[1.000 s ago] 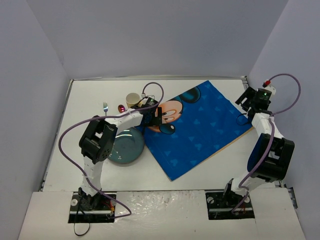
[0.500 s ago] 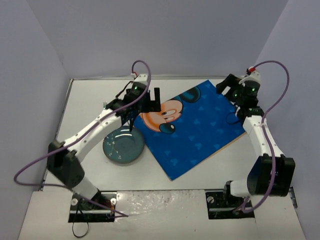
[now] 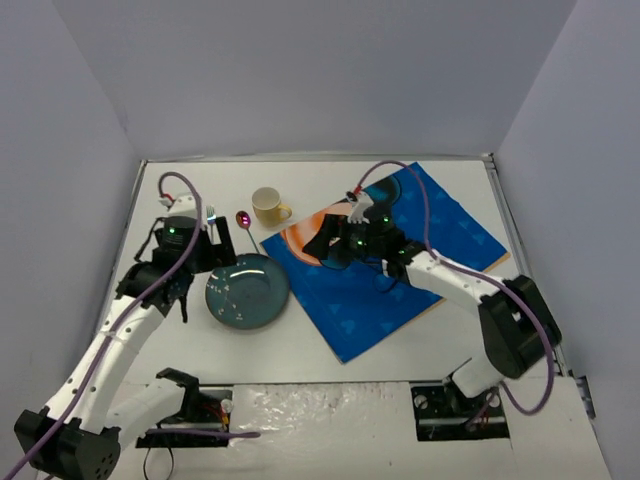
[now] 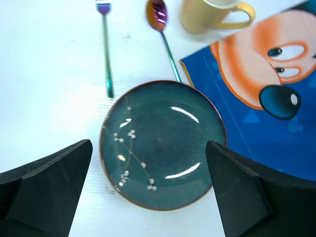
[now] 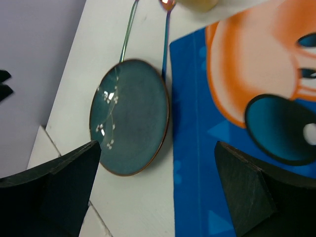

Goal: Set the dinner table for one person

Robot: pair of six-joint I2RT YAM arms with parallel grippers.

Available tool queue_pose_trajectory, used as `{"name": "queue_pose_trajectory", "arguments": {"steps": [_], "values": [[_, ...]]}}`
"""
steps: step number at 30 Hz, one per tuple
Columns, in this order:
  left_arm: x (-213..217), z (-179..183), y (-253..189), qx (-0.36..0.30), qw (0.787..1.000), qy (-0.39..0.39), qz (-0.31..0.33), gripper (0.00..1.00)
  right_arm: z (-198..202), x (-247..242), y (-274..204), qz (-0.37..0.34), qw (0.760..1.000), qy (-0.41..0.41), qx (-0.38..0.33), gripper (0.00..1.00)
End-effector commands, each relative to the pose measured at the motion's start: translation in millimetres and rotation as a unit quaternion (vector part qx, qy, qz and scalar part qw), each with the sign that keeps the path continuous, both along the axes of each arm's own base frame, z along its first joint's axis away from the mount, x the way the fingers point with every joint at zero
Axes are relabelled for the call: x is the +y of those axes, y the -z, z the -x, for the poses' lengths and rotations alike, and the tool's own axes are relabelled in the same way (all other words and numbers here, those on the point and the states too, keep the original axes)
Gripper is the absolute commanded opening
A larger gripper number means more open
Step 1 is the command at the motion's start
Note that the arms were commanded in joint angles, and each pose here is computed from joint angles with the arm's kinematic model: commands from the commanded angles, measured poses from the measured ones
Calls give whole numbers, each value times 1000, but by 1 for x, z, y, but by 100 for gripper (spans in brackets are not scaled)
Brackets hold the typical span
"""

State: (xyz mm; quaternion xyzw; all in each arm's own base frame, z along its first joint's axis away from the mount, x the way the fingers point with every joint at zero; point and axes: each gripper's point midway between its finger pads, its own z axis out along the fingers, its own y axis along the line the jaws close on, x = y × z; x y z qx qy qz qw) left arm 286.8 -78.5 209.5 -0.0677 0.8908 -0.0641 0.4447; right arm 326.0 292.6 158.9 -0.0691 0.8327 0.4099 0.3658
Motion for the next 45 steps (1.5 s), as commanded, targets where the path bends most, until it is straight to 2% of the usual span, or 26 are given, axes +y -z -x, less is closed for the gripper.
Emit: {"name": "queue_pose_trajectory", "arguments": {"steps": [1,8,14,18,26,45], "values": [[35,17,-8,-20,999,-44,1,97,12,53,-7,-60,997,-44,9,93],[41,34,25,18,997,-69,24,97,39,98,31,-69,990,-92,86,84],[47,31,27,12,997,-77,15,97,47,112,58,-65,984,-93,134,78],[51,31,25,6,996,-84,16,97,48,118,63,-91,980,-84,156,74],[55,32,22,-1,996,-90,15,97,56,130,72,-98,975,-75,184,66],[57,32,21,-5,995,-94,21,97,55,138,114,-84,969,-58,224,59]]}}
